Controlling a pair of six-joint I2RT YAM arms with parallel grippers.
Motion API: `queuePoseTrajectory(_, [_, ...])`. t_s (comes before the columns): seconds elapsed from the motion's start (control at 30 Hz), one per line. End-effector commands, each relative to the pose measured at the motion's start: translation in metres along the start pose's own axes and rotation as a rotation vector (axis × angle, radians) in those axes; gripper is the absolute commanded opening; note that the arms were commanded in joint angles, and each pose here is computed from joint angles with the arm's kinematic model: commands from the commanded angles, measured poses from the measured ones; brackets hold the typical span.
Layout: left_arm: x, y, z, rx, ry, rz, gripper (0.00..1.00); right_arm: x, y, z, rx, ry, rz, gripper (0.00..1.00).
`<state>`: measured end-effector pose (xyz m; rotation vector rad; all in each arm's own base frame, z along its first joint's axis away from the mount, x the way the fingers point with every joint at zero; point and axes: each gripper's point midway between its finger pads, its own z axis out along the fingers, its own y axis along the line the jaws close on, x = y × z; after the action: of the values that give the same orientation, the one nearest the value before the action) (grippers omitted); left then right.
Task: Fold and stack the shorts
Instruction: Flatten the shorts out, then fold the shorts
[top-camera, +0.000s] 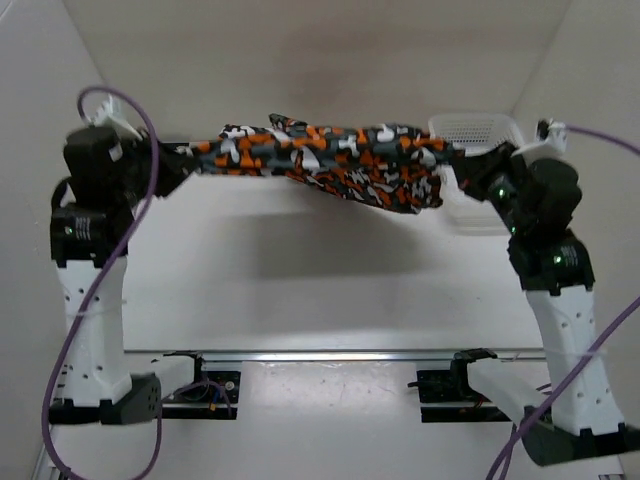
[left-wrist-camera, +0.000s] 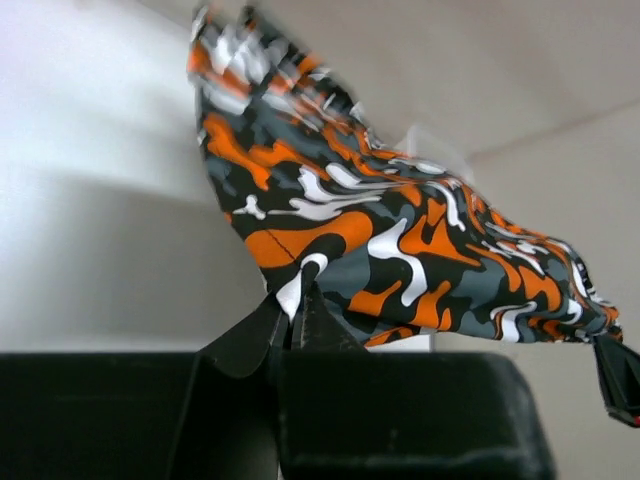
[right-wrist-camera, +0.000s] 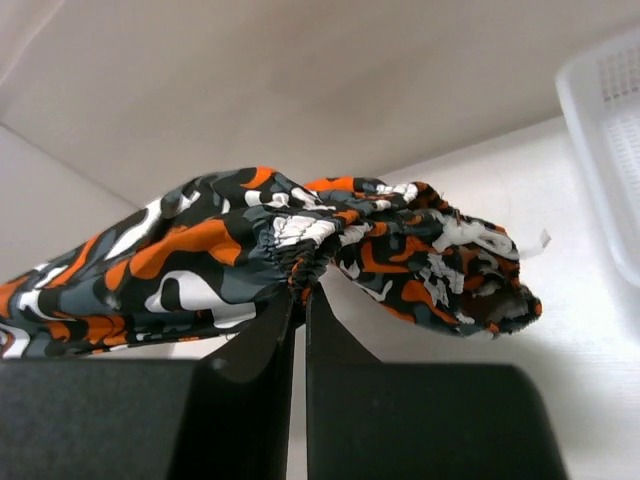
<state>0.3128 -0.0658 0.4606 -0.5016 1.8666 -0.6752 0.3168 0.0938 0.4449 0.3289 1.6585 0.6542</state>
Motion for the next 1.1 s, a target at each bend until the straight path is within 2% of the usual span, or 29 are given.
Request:
queuePoseTrajectory(0.0, [0.065, 0.069, 0.030, -0.124, 0.144, -0.010, 0.10, 0.065, -0.071, -0.001, 0.161, 0.098, -0.072, 0.00])
queuePoseTrajectory(0.03, [0.091, 0.081, 0.033, -0.137, 0.203, -0.027, 0.10, 0.112, -0.104, -0.004, 0.228, 0.200, -0.068, 0.00])
queuePoseTrajectory(0.07, [0.140, 0.110, 0.034, -0.193, 0.303, -0.061, 0.10, 0.136, -0.121, -0.014, 0.266, 0.258, -0.066, 0.00])
queuePoseTrajectory(0.13, [0.183, 0.137, 0.033, -0.236, 0.372, -0.102, 0.10, 0.170, -0.147, -0.035, 0.339, 0.311, -0.039, 0.00])
queuePoseTrajectory(0.17, [0.220, 0.158, 0.027, -0.271, 0.445, -0.128, 0.10, 0.204, -0.171, -0.053, 0.422, 0.393, 0.009, 0.00])
queuePoseTrajectory(0.3, [0.262, 0.180, 0.014, -0.312, 0.520, -0.152, 0.10, 0.254, -0.188, -0.081, 0.525, 0.558, 0.140, 0.00])
queuePoseTrajectory(0.43, [0.265, 0.182, 0.010, -0.319, 0.526, -0.146, 0.10, 0.276, -0.180, -0.082, 0.507, 0.680, 0.203, 0.00])
queuePoseTrajectory(0.5, [0.261, 0.180, 0.012, -0.327, 0.526, -0.135, 0.10, 0.273, -0.178, -0.080, 0.504, 0.677, 0.203, 0.00])
queuePoseTrajectory(0.63, [0.234, 0.161, 0.013, -0.295, 0.469, -0.110, 0.10, 0.249, -0.165, -0.072, 0.465, 0.638, 0.155, 0.00])
queuePoseTrajectory(0.7, [0.216, 0.155, 0.011, -0.307, 0.430, -0.085, 0.10, 0.216, -0.148, -0.063, 0.417, 0.565, 0.110, 0.00])
queuePoseTrajectory(0.73, [0.189, 0.134, 0.010, -0.270, 0.374, -0.054, 0.10, 0.205, -0.141, -0.063, 0.398, 0.548, 0.097, 0.00])
queuePoseTrajectory(0.83, [0.137, 0.113, 0.003, -0.277, 0.276, -0.019, 0.10, 0.148, -0.102, -0.057, 0.287, 0.436, 0.025, 0.00])
queuePoseTrajectory(0.87, [0.097, 0.078, -0.011, -0.200, 0.174, 0.022, 0.10, 0.135, -0.091, -0.059, 0.252, 0.414, 0.010, 0.00])
queuePoseTrajectory(0.93, [0.053, 0.054, -0.027, -0.167, 0.040, 0.031, 0.10, 0.095, -0.057, -0.062, 0.145, 0.334, -0.040, 0.00])
queuePoseTrajectory(0.97, [0.022, 0.025, -0.049, -0.101, -0.058, 0.054, 0.10, 0.085, -0.041, -0.066, 0.086, 0.322, -0.050, 0.00])
queuePoseTrajectory(1.03, [-0.007, 0.001, -0.072, -0.046, -0.161, 0.075, 0.10, 0.053, -0.008, -0.079, -0.027, 0.252, -0.097, 0.00])
queuePoseTrajectory(1.07, [-0.028, -0.023, -0.100, 0.023, -0.248, 0.086, 0.10, 0.044, 0.004, -0.085, -0.073, 0.235, -0.112, 0.00])
